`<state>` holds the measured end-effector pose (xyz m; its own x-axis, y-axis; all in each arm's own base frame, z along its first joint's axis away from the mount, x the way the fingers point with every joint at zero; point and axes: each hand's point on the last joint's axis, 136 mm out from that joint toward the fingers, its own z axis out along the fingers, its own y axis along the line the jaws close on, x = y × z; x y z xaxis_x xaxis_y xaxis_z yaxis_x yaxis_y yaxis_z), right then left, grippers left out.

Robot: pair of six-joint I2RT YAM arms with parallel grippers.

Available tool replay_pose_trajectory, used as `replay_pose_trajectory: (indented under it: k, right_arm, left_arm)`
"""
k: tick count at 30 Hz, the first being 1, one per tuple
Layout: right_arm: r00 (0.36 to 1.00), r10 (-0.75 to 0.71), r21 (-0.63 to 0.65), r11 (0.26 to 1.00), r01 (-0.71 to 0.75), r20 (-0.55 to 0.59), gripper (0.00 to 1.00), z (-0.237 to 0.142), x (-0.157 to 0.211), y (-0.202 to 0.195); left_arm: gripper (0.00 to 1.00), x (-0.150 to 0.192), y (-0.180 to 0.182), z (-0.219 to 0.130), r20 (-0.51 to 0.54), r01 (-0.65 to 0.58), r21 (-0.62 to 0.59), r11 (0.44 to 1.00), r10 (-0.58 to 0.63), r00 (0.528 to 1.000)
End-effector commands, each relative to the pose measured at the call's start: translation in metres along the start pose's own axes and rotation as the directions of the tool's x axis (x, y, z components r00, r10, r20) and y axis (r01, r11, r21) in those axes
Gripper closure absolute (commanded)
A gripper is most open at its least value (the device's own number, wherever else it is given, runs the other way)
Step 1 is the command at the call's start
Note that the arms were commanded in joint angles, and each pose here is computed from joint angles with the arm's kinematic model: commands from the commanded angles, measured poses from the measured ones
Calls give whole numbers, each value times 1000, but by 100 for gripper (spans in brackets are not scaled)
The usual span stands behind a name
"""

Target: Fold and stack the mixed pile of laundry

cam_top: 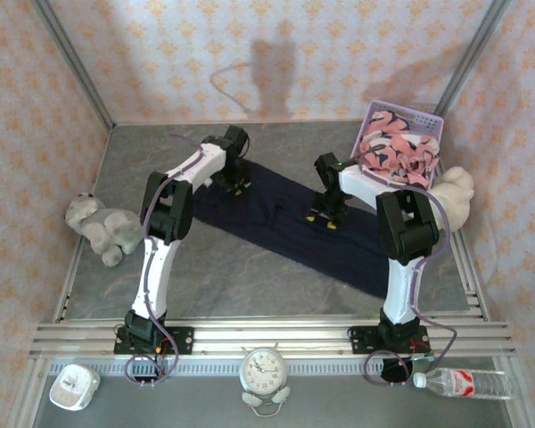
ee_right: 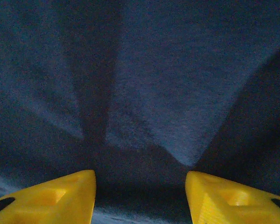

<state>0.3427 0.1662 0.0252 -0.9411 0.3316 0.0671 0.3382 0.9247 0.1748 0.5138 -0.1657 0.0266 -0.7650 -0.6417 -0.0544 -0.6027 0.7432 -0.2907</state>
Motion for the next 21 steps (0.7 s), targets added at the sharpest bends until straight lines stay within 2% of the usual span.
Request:
replay_pose_trajectory:
  k: [1, 3, 6, 8, 12, 16, 18, 21]
  right_arm:
    - [997, 39, 20, 999, -38, -63, 46, 7, 30, 17]
    - [996, 34, -7, 999, -35, -81, 46, 7, 38, 38]
    - [993, 22, -93, 995, -33, -115, 46, 5, 53, 75]
    - [989, -12, -158, 987, -11, -146, 46, -1, 64, 98]
    - [996, -43, -225, 974, 24, -82, 45, -33, 54, 118]
    - [1000, -26, -234, 972, 25, 0, 45, -56, 24, 111]
    - [999, -23, -197, 980, 27, 26, 46, -57, 10, 97]
    - [999, -20, -142, 989, 26, 44, 47, -51, -4, 79]
  left_arm:
    - [72, -37, -19, 18, 27, -82, 29, 996, 81, 996]
    - [71, -51, -46, 26, 42, -90, 120, 989, 86, 995]
    - [69, -64, -85, 31, 50, -34, 306, 951, 20, 999]
    - [67, -67, -100, 31, 39, -5, 382, 924, -11, 999]
    - [55, -71, -130, -5, 42, -23, 509, 861, 2, 999]
    - [44, -76, -144, -69, 119, -115, 557, 822, 58, 991]
    - [41, -71, -138, -98, 161, -181, 522, 833, 113, 981]
    - [40, -57, -112, -106, 149, -214, 429, 877, 165, 975]
